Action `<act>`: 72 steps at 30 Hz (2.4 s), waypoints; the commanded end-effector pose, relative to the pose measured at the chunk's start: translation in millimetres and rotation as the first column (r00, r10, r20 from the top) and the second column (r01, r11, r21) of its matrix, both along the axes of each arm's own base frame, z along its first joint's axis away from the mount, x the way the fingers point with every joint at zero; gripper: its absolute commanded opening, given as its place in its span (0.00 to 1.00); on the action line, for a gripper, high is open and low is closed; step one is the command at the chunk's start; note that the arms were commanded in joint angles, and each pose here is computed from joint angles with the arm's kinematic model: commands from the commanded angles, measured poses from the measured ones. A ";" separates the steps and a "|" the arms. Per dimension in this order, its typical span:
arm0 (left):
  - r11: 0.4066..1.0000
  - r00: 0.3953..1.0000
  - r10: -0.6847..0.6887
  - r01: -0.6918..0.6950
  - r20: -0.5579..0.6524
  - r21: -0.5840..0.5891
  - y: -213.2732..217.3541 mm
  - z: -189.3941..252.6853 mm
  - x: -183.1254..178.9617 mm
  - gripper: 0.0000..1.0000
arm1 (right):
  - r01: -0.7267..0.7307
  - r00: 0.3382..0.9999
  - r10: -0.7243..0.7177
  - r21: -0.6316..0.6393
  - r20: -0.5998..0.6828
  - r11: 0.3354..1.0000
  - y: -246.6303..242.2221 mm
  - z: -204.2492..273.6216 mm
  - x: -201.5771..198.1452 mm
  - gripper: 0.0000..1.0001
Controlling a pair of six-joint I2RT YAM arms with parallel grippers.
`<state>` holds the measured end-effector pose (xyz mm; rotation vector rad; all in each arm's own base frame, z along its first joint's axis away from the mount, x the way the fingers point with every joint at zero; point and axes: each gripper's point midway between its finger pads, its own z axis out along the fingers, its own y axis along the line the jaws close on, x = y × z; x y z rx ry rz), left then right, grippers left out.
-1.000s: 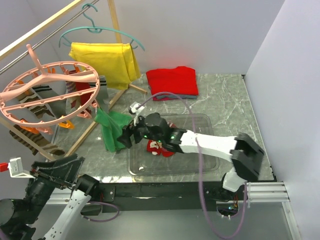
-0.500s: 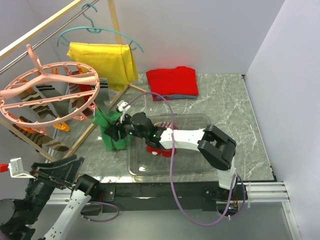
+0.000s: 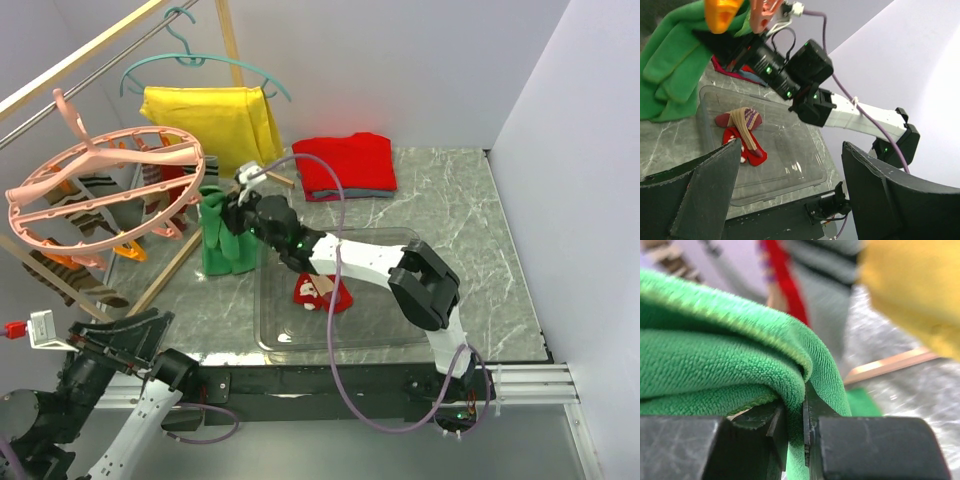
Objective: Remove the socks clipped to the hanger
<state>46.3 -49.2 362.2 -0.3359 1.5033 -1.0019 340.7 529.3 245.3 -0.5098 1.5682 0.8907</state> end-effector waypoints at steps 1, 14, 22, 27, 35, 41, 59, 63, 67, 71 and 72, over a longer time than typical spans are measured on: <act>0.998 0.994 -0.011 0.018 0.112 -0.065 8.5 6.5 -25.0 0.86 | 0.124 0.992 -0.126 0.068 0.026 0.990 -18.0 34.2 39.7 0.17; 0.977 0.938 -0.182 0.207 0.293 -0.057 -14.0 43.9 -54.9 0.86 | 0.192 0.981 -0.192 0.005 -0.003 0.981 -33.7 13.7 117.4 0.23; 0.979 0.934 -0.158 0.191 0.322 -0.072 -5.9 53.2 -63.7 0.86 | 0.196 0.981 -0.196 -0.034 -0.001 0.980 -36.4 8.7 144.8 0.31; 0.976 0.902 -0.125 0.186 0.414 -0.110 4.7 73.4 -79.7 0.86 | 0.164 0.986 -0.165 -0.039 -0.015 0.986 -34.9 10.6 141.2 0.49; 0.988 0.915 -0.065 0.116 0.398 -0.105 14.2 75.7 -74.1 0.85 | 0.156 0.983 -0.165 -0.103 -0.086 0.982 -53.4 9.1 121.1 0.86; 0.993 0.935 0.000 0.043 0.354 -0.112 24.0 68.9 -65.1 0.85 | 0.115 0.983 -0.134 -0.145 -0.125 0.983 -82.3 9.8 83.3 1.00; 0.971 0.967 0.222 -0.207 0.122 -0.121 60.2 24.9 -37.8 0.79 | -0.363 0.928 0.364 -0.025 0.082 0.931 -55.8 33.4 -136.8 1.00; 0.972 0.969 0.217 -0.202 0.121 -0.124 59.9 23.8 -39.5 0.79 | -0.397 0.913 0.392 0.022 0.115 0.918 -27.6 32.3 -158.9 1.00; 0.971 0.968 0.214 -0.196 0.130 -0.137 61.0 27.0 -43.4 0.78 | -0.467 0.880 0.447 0.119 0.157 0.876 10.7 62.7 -182.5 1.00; 0.969 0.967 0.222 -0.204 0.124 -0.141 63.4 25.8 -45.7 0.79 | -0.497 0.862 0.476 0.107 0.176 0.861 49.9 71.1 -206.6 1.00; 0.969 0.968 0.221 -0.204 0.117 -0.139 63.4 24.0 -45.3 0.79 | -0.468 0.879 0.454 0.090 0.146 0.879 62.2 56.0 -201.7 1.00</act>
